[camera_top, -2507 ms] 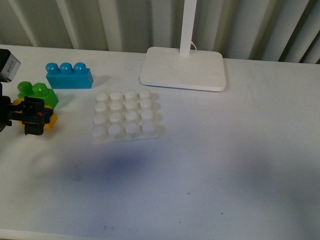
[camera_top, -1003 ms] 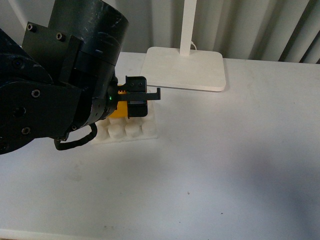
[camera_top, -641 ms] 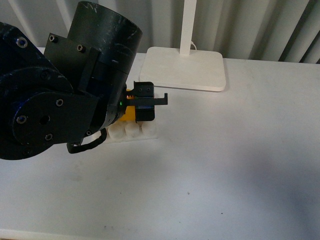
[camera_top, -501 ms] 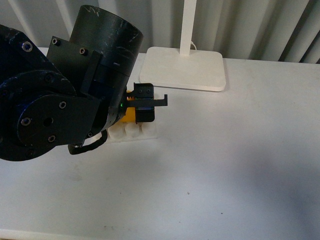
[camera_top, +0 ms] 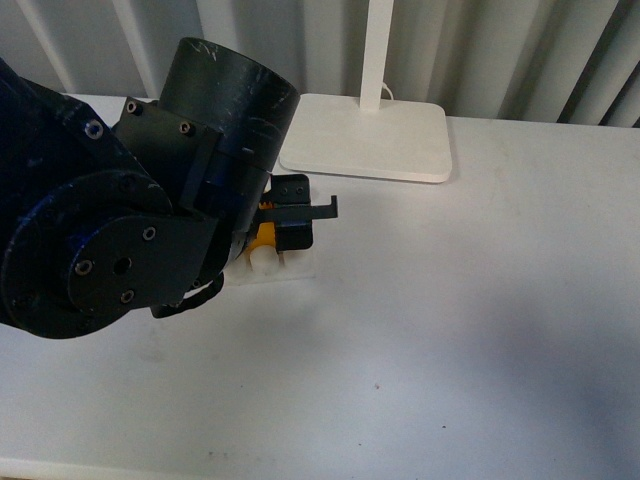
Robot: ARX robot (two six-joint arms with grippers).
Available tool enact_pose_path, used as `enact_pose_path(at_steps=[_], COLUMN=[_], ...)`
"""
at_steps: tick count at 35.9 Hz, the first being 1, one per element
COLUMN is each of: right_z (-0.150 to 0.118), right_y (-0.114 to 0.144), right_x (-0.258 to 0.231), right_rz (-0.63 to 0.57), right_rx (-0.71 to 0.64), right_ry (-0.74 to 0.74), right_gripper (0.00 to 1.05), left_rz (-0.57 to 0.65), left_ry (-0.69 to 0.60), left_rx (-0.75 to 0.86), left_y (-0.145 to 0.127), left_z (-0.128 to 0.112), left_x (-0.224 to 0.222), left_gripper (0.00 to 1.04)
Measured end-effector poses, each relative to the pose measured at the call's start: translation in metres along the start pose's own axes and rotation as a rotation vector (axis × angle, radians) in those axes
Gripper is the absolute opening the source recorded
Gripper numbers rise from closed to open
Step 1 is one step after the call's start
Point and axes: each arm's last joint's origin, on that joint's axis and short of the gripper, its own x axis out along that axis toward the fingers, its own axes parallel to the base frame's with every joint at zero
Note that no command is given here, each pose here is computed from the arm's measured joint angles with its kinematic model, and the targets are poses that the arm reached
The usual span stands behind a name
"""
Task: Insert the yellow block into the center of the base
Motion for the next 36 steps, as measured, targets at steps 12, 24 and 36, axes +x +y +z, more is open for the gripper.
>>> enact_pose_path(at_steps=[12,24,36], right_z=[0.0,0.0,0.0], right_y=[0.0,0.0,0.0], right_x=[0.0,0.0,0.0], right_rz=[0.0,0.0,0.0], right_rx=[0.0,0.0,0.0], right_ry=[0.0,0.0,0.0], right_gripper=[0.95,0.95,0.95], left_rz=[0.014,0.03,0.028], left_ry=[-0.032,-0.037,-0.038], left_rx=[-0.029,-0.019,-0.026], left_y=[-0.005,-0.005,-0.004], left_z=[-0.014,-0.024,-0.03], left_x=[0.006,0.011,0.014], left_gripper=[0.66,0.66,0.65])
